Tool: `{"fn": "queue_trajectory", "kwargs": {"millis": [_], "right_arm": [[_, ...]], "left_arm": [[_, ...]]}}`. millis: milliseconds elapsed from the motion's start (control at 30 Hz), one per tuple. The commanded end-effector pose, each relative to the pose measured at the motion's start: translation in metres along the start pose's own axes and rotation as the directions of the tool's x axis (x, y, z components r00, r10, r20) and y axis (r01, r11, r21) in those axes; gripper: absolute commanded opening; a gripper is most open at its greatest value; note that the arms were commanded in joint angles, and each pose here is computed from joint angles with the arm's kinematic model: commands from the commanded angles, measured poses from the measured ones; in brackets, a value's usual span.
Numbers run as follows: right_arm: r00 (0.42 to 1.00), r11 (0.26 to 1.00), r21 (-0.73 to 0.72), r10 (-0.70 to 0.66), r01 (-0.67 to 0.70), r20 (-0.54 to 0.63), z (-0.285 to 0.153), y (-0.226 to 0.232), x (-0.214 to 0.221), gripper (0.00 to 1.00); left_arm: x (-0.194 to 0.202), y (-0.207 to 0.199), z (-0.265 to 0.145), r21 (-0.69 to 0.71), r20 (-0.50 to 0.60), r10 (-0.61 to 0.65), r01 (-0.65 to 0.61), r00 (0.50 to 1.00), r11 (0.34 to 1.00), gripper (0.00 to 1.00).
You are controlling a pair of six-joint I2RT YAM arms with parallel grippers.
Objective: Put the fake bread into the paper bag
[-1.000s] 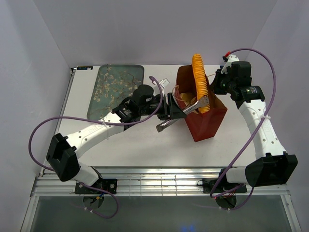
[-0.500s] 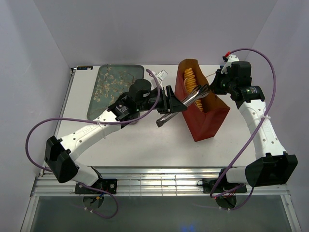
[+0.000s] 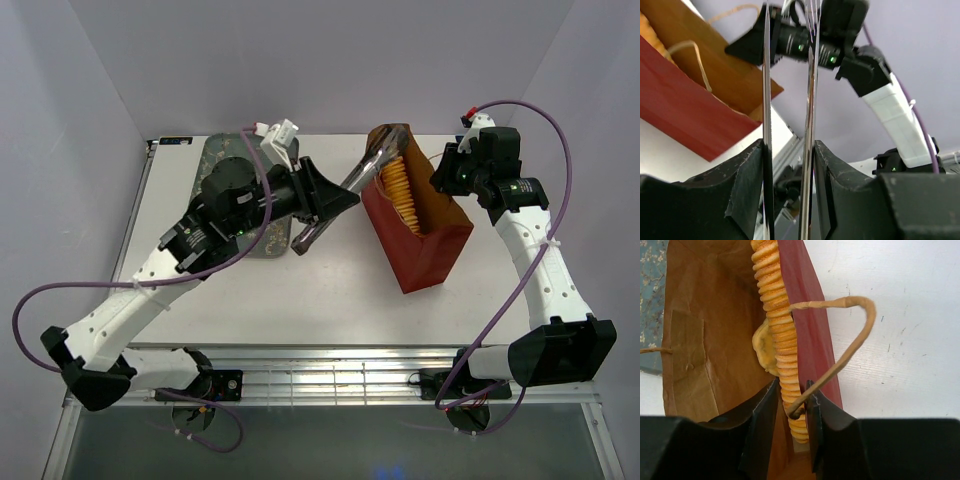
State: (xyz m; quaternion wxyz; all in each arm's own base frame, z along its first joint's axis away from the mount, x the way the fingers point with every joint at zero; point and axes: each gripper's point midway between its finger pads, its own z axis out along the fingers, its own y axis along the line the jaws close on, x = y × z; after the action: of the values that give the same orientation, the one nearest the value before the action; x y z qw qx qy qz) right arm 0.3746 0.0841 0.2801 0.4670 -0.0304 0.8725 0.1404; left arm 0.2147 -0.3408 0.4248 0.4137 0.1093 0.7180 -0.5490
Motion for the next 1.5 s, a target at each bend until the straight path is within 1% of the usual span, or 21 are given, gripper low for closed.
{"fn": "queue_trajectory", "kwargs": {"millis": [0,67,100,167,200,300,333,367,467,667,733,767,933,1067,1133,1200,1233,1300,1333,1400,1467], "right_arm": [[0.999,1.0,-0.008,-0.011,0.011,0.048,-0.011,0.004,-0.012,0.36],[0.999,1.0,-0.005,-0.01,0.011,0.05,-0.012,0.004,-0.014,0.42],[0.999,1.0,-0.004,-0.013,0.014,0.05,-0.012,0.004,-0.014,0.5],[0.998,1.0,0.002,-0.018,0.018,0.054,-0.015,0.004,-0.016,0.6],[0.998,1.0,0.014,-0.02,0.019,0.056,-0.016,0.001,-0.017,0.75],[0.997,0.999,0.026,-0.024,0.022,0.073,-0.025,0.001,-0.022,0.96],[0.997,0.999,0.026,-0.026,0.025,0.079,-0.027,0.002,-0.024,0.98],[0.995,0.999,0.024,-0.028,0.026,0.091,-0.033,0.003,-0.027,0.99],[0.993,0.999,0.025,-0.031,0.028,0.118,-0.047,0.006,-0.037,0.91],[0.987,0.999,0.043,-0.027,0.021,0.158,-0.076,0.009,-0.047,0.9],[0.985,0.999,0.05,-0.024,0.016,0.17,-0.086,0.009,-0.048,0.9],[0.982,0.999,0.049,-0.025,0.016,0.188,-0.096,0.011,-0.049,0.9],[0.977,1.0,0.016,-0.012,0.009,0.214,-0.12,0.019,-0.041,0.9],[0.975,0.991,-0.134,0.021,0.009,0.222,-0.136,0.046,-0.024,0.9],[0.982,0.974,-0.226,0.063,-0.022,0.178,-0.135,0.06,-0.007,0.9],[0.981,0.946,-0.323,0.081,-0.02,0.175,-0.143,0.077,0.0,0.9],[0.982,0.935,-0.354,0.093,-0.03,0.163,-0.144,0.082,0.004,0.9],[0.983,0.905,-0.423,0.118,-0.049,0.14,-0.148,0.094,0.013,0.9],[0.983,0.896,-0.441,0.123,-0.052,0.134,-0.149,0.097,0.015,0.9],[0.983,0.883,-0.467,0.129,-0.055,0.128,-0.153,0.101,0.02,0.9],[0.984,0.882,-0.469,0.12,-0.044,0.132,-0.157,0.101,0.023,0.91]], "left_arm": [[-0.034,-0.006,-0.033,-0.085,0.122,0.106,-0.096,0.987,0.992,0.51],[-0.039,0.005,-0.041,-0.159,0.145,0.126,-0.103,0.981,0.982,0.51],[-0.039,0.008,-0.043,-0.173,0.144,0.133,-0.108,0.98,0.979,0.51],[-0.041,0.018,-0.052,-0.232,0.155,0.155,-0.116,0.976,0.966,0.5],[-0.043,0.022,-0.055,-0.258,0.167,0.162,-0.116,0.973,0.959,0.5],[-0.04,0.034,-0.063,-0.309,0.161,0.181,-0.124,0.97,0.943,0.49],[-0.037,0.039,-0.065,-0.326,0.153,0.185,-0.127,0.971,0.937,0.49],[-0.037,0.041,-0.069,-0.336,0.158,0.186,-0.125,0.97,0.933,0.49],[-0.029,0.055,-0.072,-0.377,0.143,0.19,-0.124,0.971,0.918,0.49],[0.012,0.108,-0.063,-0.478,0.058,0.175,-0.126,0.983,0.869,0.48],[0.02,0.118,-0.058,-0.485,0.055,0.174,-0.126,0.983,0.865,0.48],[0.033,0.135,-0.057,-0.514,0.033,0.167,-0.126,0.985,0.848,0.48],[0.054,0.172,-0.041,-0.556,0.06,0.166,-0.106,0.984,0.825,0.45],[0.078,0.212,-0.022,-0.609,0.022,0.177,-0.127,0.984,0.783,0.45],[0.082,0.224,-0.012,-0.622,0.03,0.19,-0.131,0.981,0.772,0.45],[0.098,0.251,-0.007,-0.665,0.005,0.198,-0.145,0.98,0.733,0.46],[0.097,0.254,-0.001,-0.66,0.025,0.21,-0.142,0.977,0.738,0.46],[0.11,0.273,0.008,-0.68,0.0,0.21,-0.154,0.978,0.717,0.46],[0.11,0.276,0.015,-0.676,0.014,0.22,-0.153,0.975,0.721,0.46],[0.126,0.298,0.021,-0.709,-0.032,0.21,-0.171,0.977,0.684,0.46],[0.13,0.306,0.028,-0.716,-0.031,0.213,-0.171,0.977,0.677,0.46]]}}
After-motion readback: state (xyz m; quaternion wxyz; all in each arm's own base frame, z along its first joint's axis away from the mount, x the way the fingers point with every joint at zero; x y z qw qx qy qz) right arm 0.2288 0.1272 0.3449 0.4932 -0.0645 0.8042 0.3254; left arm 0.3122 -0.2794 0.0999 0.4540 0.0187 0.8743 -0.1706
